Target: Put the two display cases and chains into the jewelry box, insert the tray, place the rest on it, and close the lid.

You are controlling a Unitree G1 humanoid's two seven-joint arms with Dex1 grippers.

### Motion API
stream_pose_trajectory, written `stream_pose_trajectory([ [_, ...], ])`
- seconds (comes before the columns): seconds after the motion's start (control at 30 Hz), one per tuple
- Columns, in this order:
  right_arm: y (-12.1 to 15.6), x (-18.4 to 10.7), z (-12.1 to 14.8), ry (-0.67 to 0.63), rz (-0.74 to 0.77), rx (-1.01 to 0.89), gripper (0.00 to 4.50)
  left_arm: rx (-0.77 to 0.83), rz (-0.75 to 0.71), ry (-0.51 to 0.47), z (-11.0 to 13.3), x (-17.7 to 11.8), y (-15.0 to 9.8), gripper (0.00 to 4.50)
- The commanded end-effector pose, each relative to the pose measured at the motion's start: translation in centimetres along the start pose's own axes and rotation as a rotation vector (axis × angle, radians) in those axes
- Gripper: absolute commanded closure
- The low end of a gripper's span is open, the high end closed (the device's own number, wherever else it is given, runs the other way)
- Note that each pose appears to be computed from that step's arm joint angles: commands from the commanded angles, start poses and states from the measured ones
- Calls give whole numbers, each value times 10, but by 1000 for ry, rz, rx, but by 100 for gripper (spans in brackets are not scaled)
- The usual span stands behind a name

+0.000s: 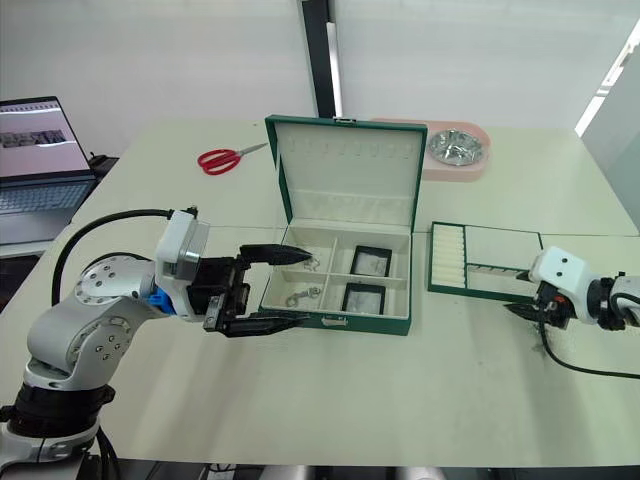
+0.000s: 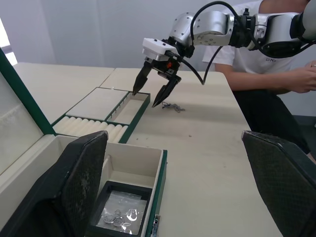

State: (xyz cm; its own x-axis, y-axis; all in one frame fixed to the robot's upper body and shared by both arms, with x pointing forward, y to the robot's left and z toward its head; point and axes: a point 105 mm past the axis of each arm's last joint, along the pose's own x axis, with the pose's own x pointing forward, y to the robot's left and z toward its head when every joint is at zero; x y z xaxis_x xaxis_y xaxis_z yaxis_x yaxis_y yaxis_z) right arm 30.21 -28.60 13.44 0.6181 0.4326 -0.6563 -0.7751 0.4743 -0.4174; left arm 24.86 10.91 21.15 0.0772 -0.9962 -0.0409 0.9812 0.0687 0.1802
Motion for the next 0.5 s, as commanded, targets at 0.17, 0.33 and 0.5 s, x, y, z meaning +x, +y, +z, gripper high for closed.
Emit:
stream_pose_trajectory([
  [0.17, -8, 13, 2, 18, 16, -28, 125, 56, -88, -46, 14, 10, -14, 0],
  [0.33, -6, 22, 1, 7, 53, -16, 125, 59, -101, -57, 16, 12, -17, 0],
  [0.5, -6, 28, 1, -6, 73, -30, 142, 55, -95, -61, 17, 14, -17, 0],
])
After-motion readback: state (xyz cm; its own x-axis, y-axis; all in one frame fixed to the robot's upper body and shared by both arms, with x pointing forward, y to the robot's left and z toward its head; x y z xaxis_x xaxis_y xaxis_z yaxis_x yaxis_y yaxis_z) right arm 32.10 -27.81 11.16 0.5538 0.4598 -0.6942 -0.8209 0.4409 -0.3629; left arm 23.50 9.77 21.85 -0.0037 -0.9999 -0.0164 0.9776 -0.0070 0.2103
